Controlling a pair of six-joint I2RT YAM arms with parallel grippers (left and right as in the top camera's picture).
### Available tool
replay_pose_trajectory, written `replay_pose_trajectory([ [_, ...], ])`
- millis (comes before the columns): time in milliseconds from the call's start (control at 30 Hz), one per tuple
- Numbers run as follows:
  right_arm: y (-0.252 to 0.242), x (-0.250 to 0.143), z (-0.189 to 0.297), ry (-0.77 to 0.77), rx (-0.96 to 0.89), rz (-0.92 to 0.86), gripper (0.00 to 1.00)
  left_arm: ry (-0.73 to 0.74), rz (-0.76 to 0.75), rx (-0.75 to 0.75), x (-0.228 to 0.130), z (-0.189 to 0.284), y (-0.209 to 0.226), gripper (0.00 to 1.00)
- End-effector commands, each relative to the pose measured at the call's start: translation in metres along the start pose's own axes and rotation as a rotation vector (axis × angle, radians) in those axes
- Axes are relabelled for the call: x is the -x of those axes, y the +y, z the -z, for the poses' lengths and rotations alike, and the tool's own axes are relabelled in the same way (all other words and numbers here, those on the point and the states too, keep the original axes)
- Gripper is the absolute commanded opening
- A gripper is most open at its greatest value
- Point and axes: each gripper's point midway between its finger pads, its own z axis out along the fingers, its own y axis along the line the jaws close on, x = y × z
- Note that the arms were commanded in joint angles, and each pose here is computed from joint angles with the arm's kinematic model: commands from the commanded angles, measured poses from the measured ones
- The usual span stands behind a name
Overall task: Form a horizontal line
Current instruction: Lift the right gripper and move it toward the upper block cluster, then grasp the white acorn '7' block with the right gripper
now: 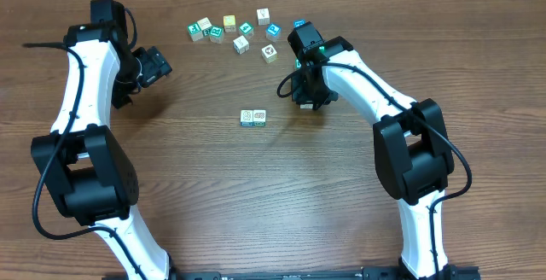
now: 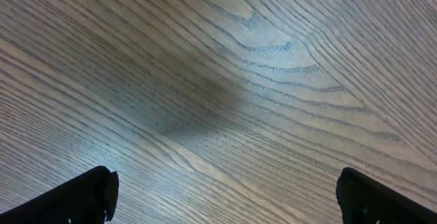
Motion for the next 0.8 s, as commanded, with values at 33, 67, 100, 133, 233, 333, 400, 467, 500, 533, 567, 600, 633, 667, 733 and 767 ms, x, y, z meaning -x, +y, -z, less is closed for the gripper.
replay_pose_trajectory([
  [33,0.003,-0.004,-0.001,0.012,0.006,-0.007,0.26,-0.019,-0.009,-0.004,0.006,0.005,-0.002,1.00],
  [67,0.004,-0.004,-0.001,0.012,0.009,-0.007,0.24,-0.019,-0.009,-0.004,0.006,0.005,-0.002,1.00],
  [100,0.004,-0.003,-0.001,0.008,0.011,-0.007,0.23,-0.019,-0.009,-0.004,0.006,0.005,-0.002,1.00],
  [133,0.005,-0.001,0.000,0.002,0.014,-0.007,0.21,-0.019,-0.009,-0.004,0.006,0.005,-0.002,1.00],
  [233,0.008,0.005,0.009,-0.016,0.023,-0.010,0.20,-0.019,-0.009,-0.004,0.006,0.005,-0.002,1.00],
  [333,0.011,0.008,0.024,-0.026,0.033,-0.031,0.20,-0.019,-0.009,-0.004,0.006,0.005,-0.002,1.00],
  [400,0.014,0.008,0.032,-0.036,0.039,-0.024,0.20,-0.019,-0.009,-0.004,0.006,0.005,-0.002,1.00],
  [467,0.019,0.005,0.035,-0.036,0.042,-0.013,0.20,-0.019,-0.009,-0.004,0.006,0.005,-0.002,1.00],
  [500,0.023,0.003,0.036,-0.035,0.043,-0.008,0.20,-0.019,-0.009,-0.004,0.006,0.005,-0.002,1.00],
  [533,0.026,0.000,0.036,-0.032,0.042,-0.010,0.20,-0.019,-0.009,-0.004,0.006,0.005,-0.002,1.00],
  [567,0.029,-0.003,0.036,-0.028,0.043,-0.010,0.21,-0.019,-0.009,-0.004,0.006,0.005,-0.002,1.00],
  [600,0.033,-0.005,0.036,-0.026,0.043,-0.014,0.21,-0.019,-0.009,-0.004,0.006,0.005,-0.002,1.00],
  [633,0.036,-0.006,0.036,-0.025,0.045,-0.018,0.21,-0.019,-0.009,-0.004,0.006,0.005,-0.002,1.00],
  [667,0.040,-0.009,0.036,-0.024,0.047,-0.030,0.21,-0.019,-0.009,-0.004,0.006,0.005,-0.002,1.00],
  [733,0.045,-0.012,0.036,-0.021,0.049,-0.054,0.21,-0.019,-0.009,-0.004,0.006,0.005,-0.002,1.00],
  [767,0.048,-0.013,0.037,-0.020,0.050,-0.064,0.21,-0.019,-0.009,-0.004,0.006,0.005,-0.002,1.00],
])
